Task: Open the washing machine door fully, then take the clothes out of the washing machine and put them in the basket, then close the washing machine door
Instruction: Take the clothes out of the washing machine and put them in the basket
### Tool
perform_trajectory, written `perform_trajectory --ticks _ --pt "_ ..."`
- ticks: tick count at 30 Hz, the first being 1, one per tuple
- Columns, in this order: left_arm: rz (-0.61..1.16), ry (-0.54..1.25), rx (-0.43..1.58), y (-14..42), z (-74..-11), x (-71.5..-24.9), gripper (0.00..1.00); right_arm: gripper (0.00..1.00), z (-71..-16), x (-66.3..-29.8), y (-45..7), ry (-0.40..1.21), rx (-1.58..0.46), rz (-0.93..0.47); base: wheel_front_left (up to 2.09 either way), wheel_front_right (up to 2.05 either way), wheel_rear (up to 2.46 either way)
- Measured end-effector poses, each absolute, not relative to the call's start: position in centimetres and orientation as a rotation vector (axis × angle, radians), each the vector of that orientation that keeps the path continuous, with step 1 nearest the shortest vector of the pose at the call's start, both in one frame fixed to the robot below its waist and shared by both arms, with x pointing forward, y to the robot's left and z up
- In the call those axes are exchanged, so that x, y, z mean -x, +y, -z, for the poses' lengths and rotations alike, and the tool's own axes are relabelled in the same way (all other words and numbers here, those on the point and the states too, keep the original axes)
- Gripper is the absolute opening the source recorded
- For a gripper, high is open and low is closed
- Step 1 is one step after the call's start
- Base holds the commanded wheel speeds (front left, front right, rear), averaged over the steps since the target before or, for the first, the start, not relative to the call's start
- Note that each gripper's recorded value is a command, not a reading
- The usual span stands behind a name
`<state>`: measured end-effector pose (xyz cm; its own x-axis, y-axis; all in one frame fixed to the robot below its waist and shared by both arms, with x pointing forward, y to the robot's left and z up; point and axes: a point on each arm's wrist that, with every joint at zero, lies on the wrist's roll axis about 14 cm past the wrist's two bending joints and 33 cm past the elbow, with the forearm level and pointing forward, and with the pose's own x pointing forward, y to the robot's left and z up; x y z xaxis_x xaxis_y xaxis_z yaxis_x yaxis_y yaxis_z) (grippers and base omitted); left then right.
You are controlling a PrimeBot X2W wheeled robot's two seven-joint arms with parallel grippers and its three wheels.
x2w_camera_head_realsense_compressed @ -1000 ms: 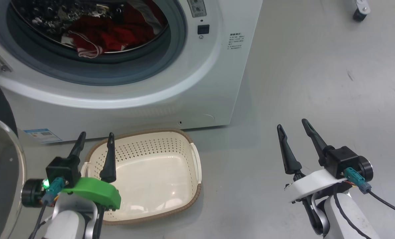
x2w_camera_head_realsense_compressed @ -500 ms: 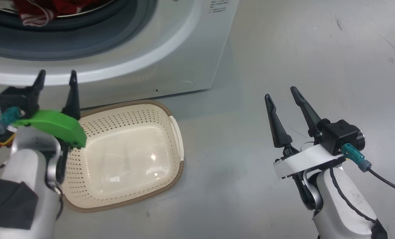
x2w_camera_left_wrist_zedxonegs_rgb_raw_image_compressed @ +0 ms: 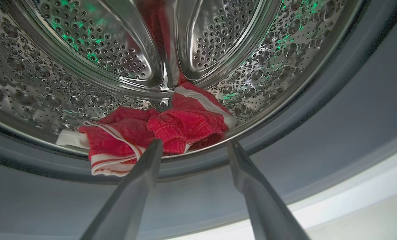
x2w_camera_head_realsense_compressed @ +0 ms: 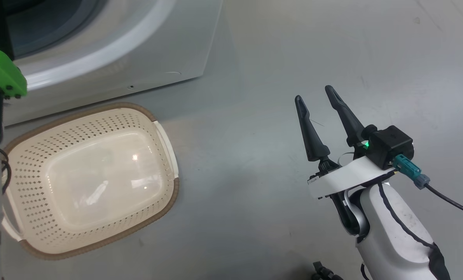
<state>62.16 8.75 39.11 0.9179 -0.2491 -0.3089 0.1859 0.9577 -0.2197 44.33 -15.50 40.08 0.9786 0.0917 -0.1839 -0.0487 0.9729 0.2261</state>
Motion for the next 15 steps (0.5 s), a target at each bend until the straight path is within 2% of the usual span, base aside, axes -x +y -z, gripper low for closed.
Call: perform_trajectory --ticks 15 --pt "0.209 0.439 0.175 7.9 -36.4 -67.6 1.0 1.0 -38.7 -43.3 -18.2 0.244 -0.205 0.024 0.0 0.0 0.0"
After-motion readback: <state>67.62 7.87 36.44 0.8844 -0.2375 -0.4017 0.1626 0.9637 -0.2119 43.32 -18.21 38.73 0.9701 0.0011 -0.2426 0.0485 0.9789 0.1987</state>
